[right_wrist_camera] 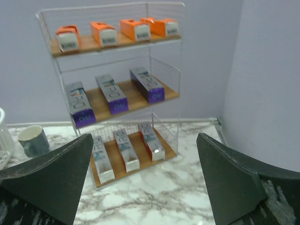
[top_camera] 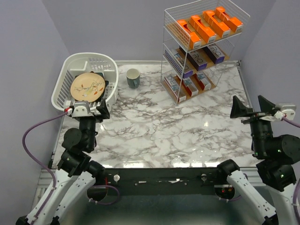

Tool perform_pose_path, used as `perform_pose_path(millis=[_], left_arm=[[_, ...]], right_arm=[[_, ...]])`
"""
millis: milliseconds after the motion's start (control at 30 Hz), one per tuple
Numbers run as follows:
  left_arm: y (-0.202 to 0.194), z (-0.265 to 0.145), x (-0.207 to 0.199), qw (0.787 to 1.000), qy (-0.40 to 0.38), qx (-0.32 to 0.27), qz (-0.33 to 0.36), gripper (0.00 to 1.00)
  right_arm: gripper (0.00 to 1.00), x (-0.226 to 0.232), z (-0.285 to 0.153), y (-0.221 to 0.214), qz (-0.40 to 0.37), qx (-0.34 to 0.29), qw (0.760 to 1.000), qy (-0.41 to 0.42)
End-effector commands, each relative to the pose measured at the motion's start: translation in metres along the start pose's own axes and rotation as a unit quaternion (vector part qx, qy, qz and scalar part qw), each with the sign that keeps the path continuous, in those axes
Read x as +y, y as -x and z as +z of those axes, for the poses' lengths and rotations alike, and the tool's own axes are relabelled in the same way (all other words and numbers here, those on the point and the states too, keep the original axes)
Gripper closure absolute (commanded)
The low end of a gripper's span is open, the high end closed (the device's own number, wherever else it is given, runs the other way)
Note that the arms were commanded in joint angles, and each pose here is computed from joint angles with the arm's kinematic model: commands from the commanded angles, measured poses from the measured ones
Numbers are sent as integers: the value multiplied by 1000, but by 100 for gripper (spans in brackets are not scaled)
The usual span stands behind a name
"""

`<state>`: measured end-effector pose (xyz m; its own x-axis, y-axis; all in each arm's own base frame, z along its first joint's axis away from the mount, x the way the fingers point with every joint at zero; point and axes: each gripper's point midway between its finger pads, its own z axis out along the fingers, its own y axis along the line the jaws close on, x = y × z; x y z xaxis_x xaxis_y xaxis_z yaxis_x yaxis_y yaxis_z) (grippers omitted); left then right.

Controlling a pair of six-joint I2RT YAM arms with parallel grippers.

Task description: Place and organize the toothpastes onto the shelf

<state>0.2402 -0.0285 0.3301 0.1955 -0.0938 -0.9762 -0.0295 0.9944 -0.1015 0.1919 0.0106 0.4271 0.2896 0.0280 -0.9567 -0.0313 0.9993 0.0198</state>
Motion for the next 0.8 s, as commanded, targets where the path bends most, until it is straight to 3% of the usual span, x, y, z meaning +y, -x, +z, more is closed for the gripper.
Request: perform_pose_path(millis=[0, 200, 433, 767], left_arm=[[1, -16, 25, 998, 51, -5, -36, 1], [-3, -34, 48, 993, 91, -26, -76, 1], [0, -39, 51, 990, 94, -47, -96, 1], [-4, -36, 51, 991, 95, -42, -85, 1]], right_arm=[[0, -34, -34, -52, 7, 36, 996, -79], [0, -41, -62, -87, 61, 19, 994, -92], [0, -49, -78, -78, 103, -46, 989, -97], [0, -51, -74, -87, 99, -35, 988, -112]])
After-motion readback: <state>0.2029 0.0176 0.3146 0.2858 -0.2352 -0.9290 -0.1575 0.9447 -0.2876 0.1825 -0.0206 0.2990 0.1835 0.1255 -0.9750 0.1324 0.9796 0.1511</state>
